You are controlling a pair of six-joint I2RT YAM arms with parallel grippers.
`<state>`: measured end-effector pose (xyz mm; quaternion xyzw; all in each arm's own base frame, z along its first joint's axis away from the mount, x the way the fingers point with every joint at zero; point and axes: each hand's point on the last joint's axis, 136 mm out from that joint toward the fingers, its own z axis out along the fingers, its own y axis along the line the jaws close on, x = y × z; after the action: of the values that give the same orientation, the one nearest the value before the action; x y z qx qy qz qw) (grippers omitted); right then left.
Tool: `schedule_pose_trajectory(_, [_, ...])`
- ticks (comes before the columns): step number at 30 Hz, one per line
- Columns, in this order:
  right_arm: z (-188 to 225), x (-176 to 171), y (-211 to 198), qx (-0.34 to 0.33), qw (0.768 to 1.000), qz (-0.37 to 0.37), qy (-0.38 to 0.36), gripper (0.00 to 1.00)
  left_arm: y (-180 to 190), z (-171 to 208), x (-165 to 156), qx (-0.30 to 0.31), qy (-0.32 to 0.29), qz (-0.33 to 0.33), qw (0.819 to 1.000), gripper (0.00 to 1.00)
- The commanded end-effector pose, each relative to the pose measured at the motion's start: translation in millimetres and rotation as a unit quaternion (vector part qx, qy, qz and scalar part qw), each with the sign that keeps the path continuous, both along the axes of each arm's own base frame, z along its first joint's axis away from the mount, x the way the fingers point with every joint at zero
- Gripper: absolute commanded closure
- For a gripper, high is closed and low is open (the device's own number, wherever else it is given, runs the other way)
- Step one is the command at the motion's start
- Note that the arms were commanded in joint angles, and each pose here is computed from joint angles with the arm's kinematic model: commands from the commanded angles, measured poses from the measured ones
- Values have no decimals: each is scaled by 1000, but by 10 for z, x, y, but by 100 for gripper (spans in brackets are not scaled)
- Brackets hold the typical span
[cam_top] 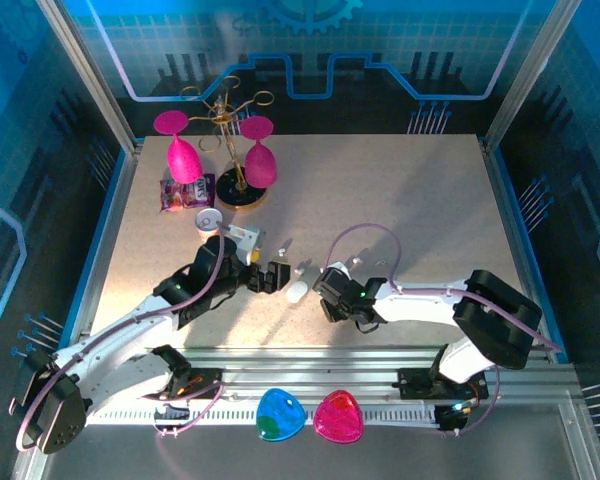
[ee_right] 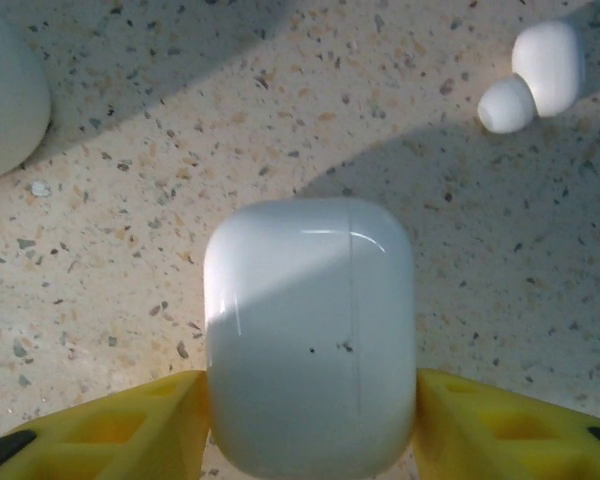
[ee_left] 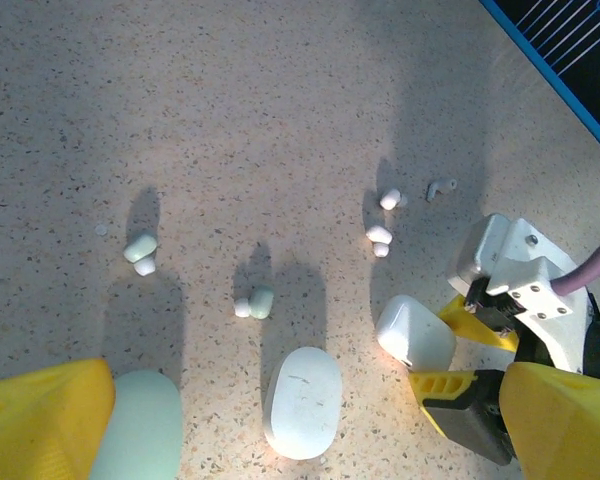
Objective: Insert the wireless bluetooth earbuds into the charging case
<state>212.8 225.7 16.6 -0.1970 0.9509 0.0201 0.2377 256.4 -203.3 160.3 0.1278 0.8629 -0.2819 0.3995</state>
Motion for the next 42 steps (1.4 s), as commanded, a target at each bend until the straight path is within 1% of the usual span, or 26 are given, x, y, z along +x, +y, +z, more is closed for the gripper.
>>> schedule_pose_trajectory(1, [33, 108, 30, -2, 1000, -2, -13, 53, -26, 92, 1, -8, 2, 4, 1000, 1])
schedule_pose_trajectory(4, [45, 94, 17, -2, 1000, 2, -12, 59, -30, 98, -2, -9, 4, 5, 1000, 1])
schedule_pose_trajectory(7, [147, 78, 41, 14, 999, 20, -24, 62, -38, 126, -1, -12, 4, 5, 1000, 1])
schedule_pose_trajectory(9, [282, 69, 115, 40, 997, 51, -42, 63, -48, 157, 6, -13, 8, 6, 1000, 1])
schedule_pose_trajectory(12, [554, 34, 242, 79, 988, 112, -78, 63, -95, 232, -13, -16, 25, -3, 1000, 1])
schedule_pose_trajectory(16, [961, -18, 360, 95, 963, 207, -142, 61, -186, 381, -111, -21, 66, -31, 997, 1])
schedule_pose_trajectory(18, [1163, -35, 385, 90, 948, 245, -180, 62, -251, 464, -202, -29, 86, -56, 994, 1])
schedule_pose_trajectory(20, [1362, -72, 406, 84, 928, 289, -220, 64, -337, 582, -329, -49, 100, -93, 989, 1])
schedule_pose_trajectory(23, [1610, -47, 370, 70, 913, 307, -260, 65, -436, 772, -496, -90, 112, -135, 980, 0])
schedule_pose_trajectory(27, [1849, -26, 359, 52, 900, 323, -286, 65, -531, 932, -615, -139, 123, -165, 969, 2])
schedule_pose_trajectory(30, [1992, -17, 385, 57, 892, 329, -304, 65, -595, 989, -612, -178, 123, -170, 961, 14])
schedule_pose_trajectory(33, [2093, -20, 420, 66, 887, 332, -315, 65, -652, 1028, -598, -210, 127, -173, 954, 22])
schedule_pose_trajectory(42, [2283, -88, 545, 95, 871, 348, -334, 66, -717, 989, -518, -221, 137, -167, 951, 48])
